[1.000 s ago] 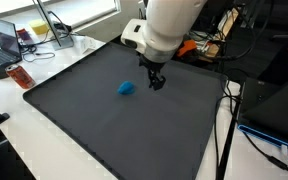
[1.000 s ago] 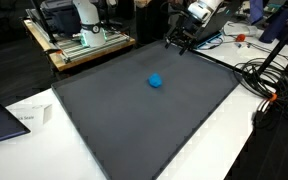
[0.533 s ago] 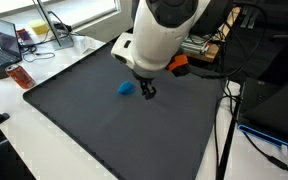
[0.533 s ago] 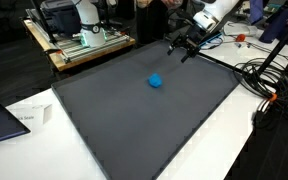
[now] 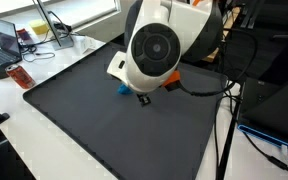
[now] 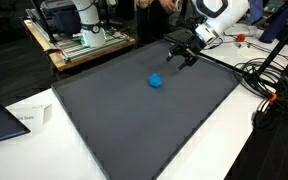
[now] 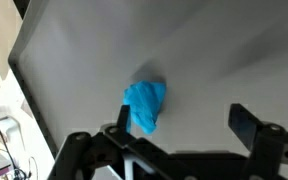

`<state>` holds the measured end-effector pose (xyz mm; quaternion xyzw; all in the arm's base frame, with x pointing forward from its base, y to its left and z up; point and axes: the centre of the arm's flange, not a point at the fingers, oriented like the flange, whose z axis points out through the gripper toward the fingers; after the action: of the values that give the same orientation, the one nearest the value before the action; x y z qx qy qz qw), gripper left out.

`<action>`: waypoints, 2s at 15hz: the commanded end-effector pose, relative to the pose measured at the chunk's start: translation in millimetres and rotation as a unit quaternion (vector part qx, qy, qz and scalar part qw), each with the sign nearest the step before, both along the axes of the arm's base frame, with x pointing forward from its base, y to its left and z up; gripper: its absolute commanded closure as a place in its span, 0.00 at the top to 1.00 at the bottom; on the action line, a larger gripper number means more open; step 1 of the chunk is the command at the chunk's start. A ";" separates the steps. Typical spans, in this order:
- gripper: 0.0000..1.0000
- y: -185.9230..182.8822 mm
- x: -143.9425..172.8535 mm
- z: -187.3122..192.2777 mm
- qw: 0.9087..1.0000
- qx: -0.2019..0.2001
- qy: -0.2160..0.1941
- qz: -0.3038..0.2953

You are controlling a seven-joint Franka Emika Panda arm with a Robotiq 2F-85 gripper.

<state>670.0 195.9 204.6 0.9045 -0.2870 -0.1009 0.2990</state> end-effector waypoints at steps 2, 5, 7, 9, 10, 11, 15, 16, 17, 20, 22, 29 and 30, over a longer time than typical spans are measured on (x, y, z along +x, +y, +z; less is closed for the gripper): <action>1.00 -6.7 37.6 1.3 0.999 0.024 0.031 0.003; 1.00 -15.8 47.8 10.2 0.998 0.057 0.036 0.014; 1.00 -23.1 53.3 17.4 0.995 0.085 0.041 0.025; 1.00 -31.8 57.9 24.4 0.992 0.115 0.047 0.039; 1.00 -38.2 59.6 27.6 0.989 0.131 0.051 0.049; 1.00 -43.4 61.8 30.5 0.987 0.144 0.053 0.056; 1.00 -71.8 69.8 38.3 0.974 0.207 0.066 0.070; 1.00 -79.0 71.5 39.5 0.971 0.217 0.070 0.071; 1.00 -86.2 73.0 41.3 0.968 0.228 0.073 0.073; 1.00 -106.4 74.7 47.3 0.960 0.254 0.084 0.085; 1.00 -118.5 75.0 50.6 0.953 0.272 0.090 0.094; 1.00 -157.6 70.5 55.6 0.926 0.343 0.102 0.124; 1.00 -163.2 69.7 55.5 0.923 0.349 0.100 0.126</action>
<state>730.8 45.8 255.4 0.9663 -0.1004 -0.2335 0.0409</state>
